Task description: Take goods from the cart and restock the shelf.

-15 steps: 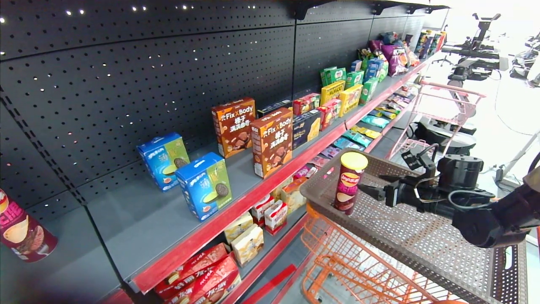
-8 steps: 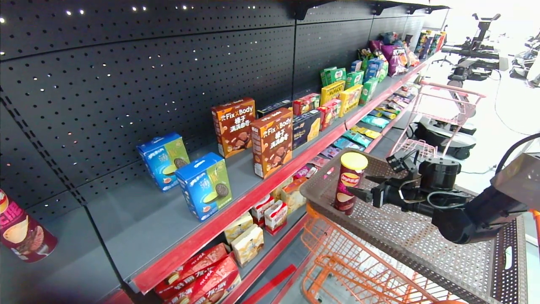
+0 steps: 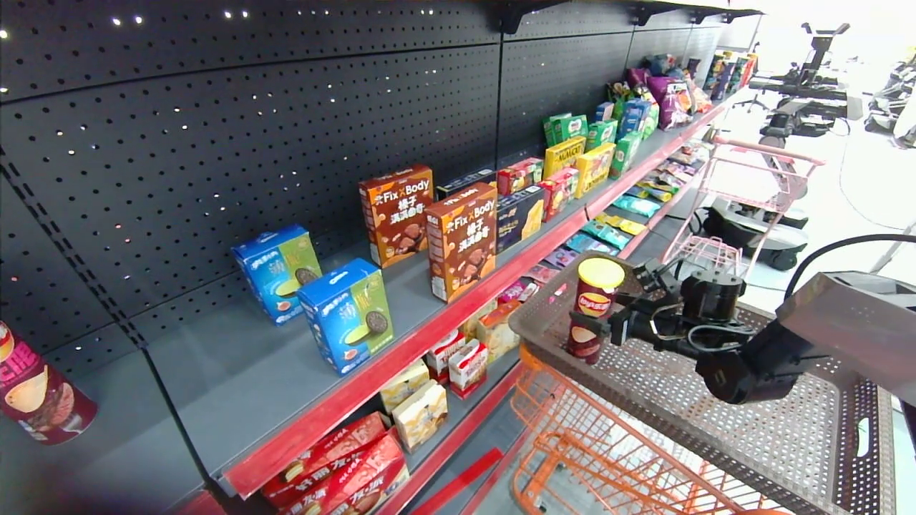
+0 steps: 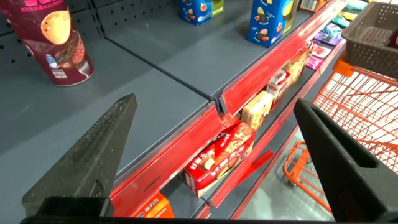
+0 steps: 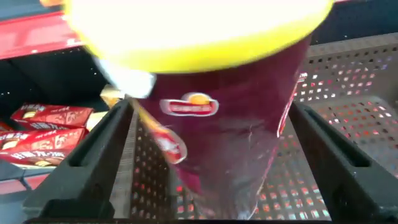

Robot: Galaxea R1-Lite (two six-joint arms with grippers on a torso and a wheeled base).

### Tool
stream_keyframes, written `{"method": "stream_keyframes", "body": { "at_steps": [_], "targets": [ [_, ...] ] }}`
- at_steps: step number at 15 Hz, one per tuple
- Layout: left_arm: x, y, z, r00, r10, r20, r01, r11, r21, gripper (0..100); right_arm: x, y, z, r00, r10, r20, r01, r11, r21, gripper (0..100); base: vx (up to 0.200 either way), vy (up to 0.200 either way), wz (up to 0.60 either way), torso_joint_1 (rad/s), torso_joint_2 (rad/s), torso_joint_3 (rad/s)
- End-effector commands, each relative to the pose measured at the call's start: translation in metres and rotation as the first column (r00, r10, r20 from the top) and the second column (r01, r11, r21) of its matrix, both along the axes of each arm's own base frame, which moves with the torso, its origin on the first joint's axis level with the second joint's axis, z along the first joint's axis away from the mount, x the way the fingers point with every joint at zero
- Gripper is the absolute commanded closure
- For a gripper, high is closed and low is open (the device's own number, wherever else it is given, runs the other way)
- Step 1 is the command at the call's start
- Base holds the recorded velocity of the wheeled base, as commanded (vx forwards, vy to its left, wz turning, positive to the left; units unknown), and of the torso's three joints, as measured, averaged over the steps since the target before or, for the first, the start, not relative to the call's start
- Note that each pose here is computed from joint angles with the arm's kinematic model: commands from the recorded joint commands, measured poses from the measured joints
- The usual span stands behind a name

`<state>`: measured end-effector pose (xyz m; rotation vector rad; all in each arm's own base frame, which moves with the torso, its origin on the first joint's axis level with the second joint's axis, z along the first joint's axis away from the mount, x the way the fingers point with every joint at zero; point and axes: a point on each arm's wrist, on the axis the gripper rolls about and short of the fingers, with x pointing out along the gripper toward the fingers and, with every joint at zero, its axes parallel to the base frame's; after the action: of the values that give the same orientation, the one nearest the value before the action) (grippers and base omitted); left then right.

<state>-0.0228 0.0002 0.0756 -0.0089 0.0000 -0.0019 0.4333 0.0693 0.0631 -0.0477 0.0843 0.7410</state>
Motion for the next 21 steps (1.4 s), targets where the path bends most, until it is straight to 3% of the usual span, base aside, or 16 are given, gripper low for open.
{"method": "stream_keyframes", "body": {
  "at_steps": [1, 9, 10, 16, 21],
  "targets": [
    [0.0, 0.0, 0.0, 1.0, 0.0, -0.002, 0.0, 1.0, 0.0, 0, 0.008, 0.003, -0.013, 1.0, 0.006, -0.011, -0.006, 1.0, -0.002, 0, 0.0, 0.0, 0.0, 0.0, 0.0, 0.0],
    [0.0, 0.0, 0.0, 1.0, 0.0, 0.0, 0.0, 1.0, 0.0, 0, 0.017, -0.002, -0.028, 0.998, 0.056, -0.029, -0.056, 0.998, 0.006, 0, 0.0, 0.0, 0.0, 0.0, 0.0, 0.0],
    [0.0, 0.0, 0.0, 1.0, 0.0, -0.002, 0.0, 1.0, 0.0, 0, 0.017, -0.002, -0.028, 0.998, 0.062, -0.033, -0.062, 0.998, 0.007, 100, 0.0, 0.0, 0.0, 0.0, 0.0, 0.0],
    [0.0, 0.0, 0.0, 1.0, 0.0, -0.002, 0.0, 1.0, 0.0, 0, 0.026, -0.006, -0.016, 0.991, 0.123, -0.049, -0.122, 0.992, 0.018, 100, 0.0, 0.0, 0.0, 0.0, 0.0, 0.0],
    [0.0, 0.0, 0.0, 1.0, 0.0, -0.002, 0.0, 1.0, -0.002, 0, 0.012, -0.011, 0.03, 0.997, 0.071, -0.009, -0.071, 0.997, 0.011, 100, 0.0, 0.0, 0.0, 0.0, 0.0, 0.0]
  ]
}}
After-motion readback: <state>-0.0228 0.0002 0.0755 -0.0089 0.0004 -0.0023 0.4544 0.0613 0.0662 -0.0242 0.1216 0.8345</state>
